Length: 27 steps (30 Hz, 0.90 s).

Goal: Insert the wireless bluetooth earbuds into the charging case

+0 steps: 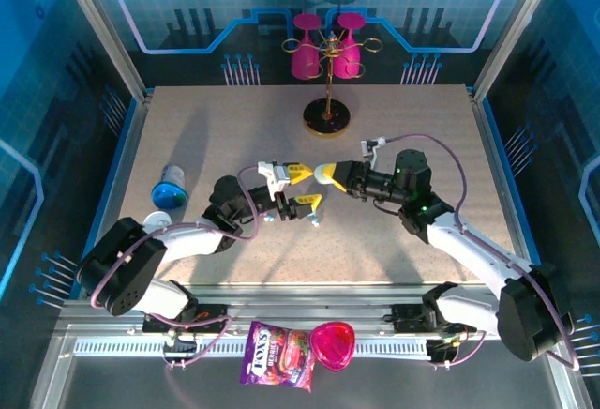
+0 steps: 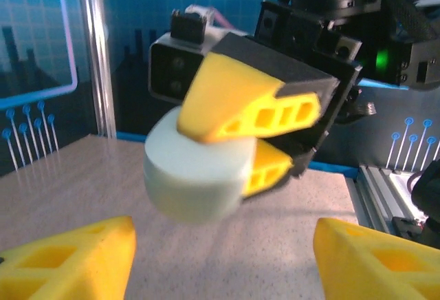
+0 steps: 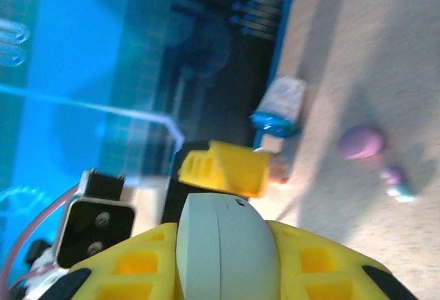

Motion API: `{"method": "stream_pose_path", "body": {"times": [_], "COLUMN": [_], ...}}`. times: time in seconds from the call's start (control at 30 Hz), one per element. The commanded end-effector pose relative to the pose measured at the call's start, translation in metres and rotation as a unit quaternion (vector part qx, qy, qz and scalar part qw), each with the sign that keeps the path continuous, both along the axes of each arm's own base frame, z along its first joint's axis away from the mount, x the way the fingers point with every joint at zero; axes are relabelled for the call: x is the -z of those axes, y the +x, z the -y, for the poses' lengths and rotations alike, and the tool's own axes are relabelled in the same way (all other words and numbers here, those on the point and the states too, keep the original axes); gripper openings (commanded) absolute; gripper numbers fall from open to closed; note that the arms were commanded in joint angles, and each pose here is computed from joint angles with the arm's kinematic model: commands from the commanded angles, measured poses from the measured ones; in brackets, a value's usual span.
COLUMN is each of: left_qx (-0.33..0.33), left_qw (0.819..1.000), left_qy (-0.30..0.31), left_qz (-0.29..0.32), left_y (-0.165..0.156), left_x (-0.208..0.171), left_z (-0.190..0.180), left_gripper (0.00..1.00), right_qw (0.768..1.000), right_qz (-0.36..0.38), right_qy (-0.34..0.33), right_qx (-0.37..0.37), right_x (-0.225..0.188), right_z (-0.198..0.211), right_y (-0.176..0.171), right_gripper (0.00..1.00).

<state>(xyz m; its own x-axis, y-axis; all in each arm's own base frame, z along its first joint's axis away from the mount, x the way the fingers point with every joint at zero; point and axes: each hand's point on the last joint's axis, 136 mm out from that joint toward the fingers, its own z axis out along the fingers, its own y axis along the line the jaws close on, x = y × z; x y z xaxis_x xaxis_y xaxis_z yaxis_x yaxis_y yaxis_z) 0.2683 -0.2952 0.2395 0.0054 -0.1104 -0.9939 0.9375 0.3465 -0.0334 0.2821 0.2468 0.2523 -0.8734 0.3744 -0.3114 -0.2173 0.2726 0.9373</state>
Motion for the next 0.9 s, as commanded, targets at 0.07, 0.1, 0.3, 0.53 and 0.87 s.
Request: {"method": "stream_pose_path", "body": {"times": [0.07,0.1,0.3,0.53,0.87], "left_qx": [-0.051,-0.059,-0.111,-0.126,-0.124], "left_qw": [0.997,0.995,0.979,0.969,0.968], "left_qy": [0.044,0.056,0.141,0.177,0.184], "left_qz": [-0.042,-0.051,-0.095,-0.116,-0.115], "left_y": [0.006,0.006,0.015,0.017,0.017], "left_x": [0.031,0.037,0.068,0.08,0.075], "left_z": [-0.013,-0.016,-0.028,-0.033,-0.032], "left_gripper": [0.82,0.84,0.92,0.96,0.99], "right_qw": [0.977,0.974,0.959,0.948,0.938], "right_qz": [-0.006,-0.006,-0.034,-0.079,-0.138], "right_qy": [-0.185,-0.198,-0.242,-0.259,-0.267], "right_qx": [0.102,0.112,0.144,0.168,0.176], "right_x": [0.063,0.07,0.115,0.165,0.215], "right_z": [0.05,0.055,0.068,0.071,0.082], "right_y": [0.04,0.049,0.099,0.158,0.181], "right_gripper": [0.17,0.17,0.17,0.18,0.26]}}
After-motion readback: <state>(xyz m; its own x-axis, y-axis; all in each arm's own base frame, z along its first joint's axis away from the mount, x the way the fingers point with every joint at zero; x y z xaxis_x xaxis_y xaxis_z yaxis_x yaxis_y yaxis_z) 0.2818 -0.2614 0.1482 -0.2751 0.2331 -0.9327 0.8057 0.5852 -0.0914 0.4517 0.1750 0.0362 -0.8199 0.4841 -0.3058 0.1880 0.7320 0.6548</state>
